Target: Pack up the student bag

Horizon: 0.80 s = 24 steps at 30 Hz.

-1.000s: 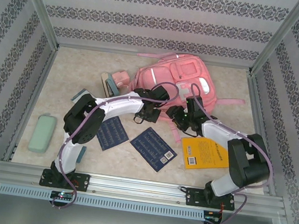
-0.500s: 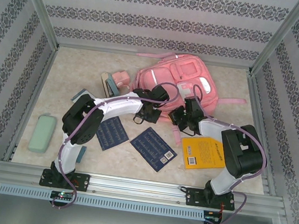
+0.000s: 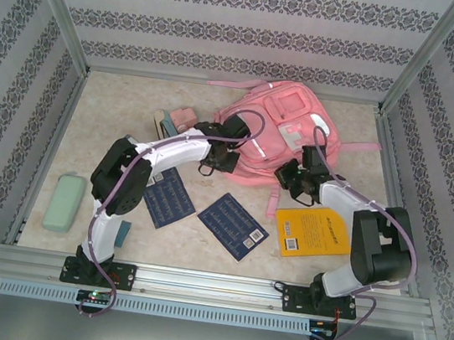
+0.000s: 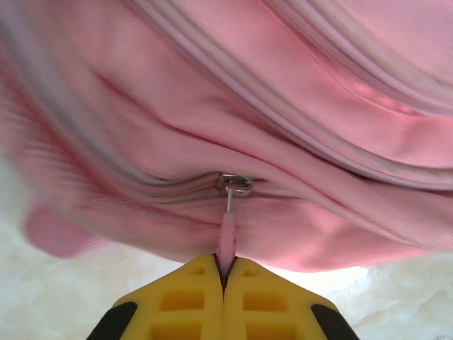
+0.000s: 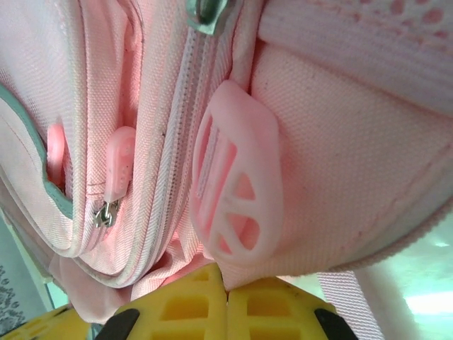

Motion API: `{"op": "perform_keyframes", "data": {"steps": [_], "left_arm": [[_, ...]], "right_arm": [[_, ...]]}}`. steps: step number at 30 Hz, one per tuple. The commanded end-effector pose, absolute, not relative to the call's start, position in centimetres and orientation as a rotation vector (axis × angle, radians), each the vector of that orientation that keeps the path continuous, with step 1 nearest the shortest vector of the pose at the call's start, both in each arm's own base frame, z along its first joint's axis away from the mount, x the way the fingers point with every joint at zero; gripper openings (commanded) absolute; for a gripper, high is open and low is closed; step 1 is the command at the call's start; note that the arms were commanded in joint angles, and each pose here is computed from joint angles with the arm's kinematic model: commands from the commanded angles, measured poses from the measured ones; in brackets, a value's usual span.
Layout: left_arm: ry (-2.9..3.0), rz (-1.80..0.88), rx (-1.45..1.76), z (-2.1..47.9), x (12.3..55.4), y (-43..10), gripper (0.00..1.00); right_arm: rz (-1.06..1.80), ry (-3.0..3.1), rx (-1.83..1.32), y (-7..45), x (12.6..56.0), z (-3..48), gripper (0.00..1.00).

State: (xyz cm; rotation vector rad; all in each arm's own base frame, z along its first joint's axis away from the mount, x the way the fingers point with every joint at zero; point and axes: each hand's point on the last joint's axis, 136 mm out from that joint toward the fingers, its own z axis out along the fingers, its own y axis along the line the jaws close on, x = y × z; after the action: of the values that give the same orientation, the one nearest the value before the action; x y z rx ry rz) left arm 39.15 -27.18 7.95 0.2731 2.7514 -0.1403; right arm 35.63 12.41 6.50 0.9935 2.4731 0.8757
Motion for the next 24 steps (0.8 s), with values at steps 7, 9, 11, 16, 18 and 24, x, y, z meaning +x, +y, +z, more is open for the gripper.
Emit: {"op": "perform_keyframes", "data": {"steps": [7, 9, 11, 16, 18, 24], "left_arm": [[2.759, 0.083, 0.214, 7.6, 43.9, -21.4, 0.0], [2.753, 0.064, 0.244, 7.5, 44.3, -21.8, 0.0], [2.745, 0.006, 0.284, 7.7, 44.4, -22.6, 0.0], [2.719, -0.171, 0.356, 8.5, 43.0, -24.6, 0.0], [2.718, -0.227, 0.393, 8.6, 42.0, -25.4, 0.0], [2.728, -0.398, 0.472, 8.6, 38.2, -29.8, 0.0]], "right_arm": [[0.638, 2.507, 1.037, 5.3, 33.9, 5.9, 0.0], [0.625, 2.511, 1.024, 4.7, 34.1, 6.0, 0.0], [0.614, 2.521, 0.997, 4.4, 34.4, 6.2, 0.0], [0.545, 2.534, 0.947, 2.7, 35.8, 6.6, 0.0], [0.519, 2.536, 0.942, 1.8, 36.6, 6.7, 0.0], [0.496, 2.524, 0.994, -0.9, 38.5, 6.9, 0.08]]}}
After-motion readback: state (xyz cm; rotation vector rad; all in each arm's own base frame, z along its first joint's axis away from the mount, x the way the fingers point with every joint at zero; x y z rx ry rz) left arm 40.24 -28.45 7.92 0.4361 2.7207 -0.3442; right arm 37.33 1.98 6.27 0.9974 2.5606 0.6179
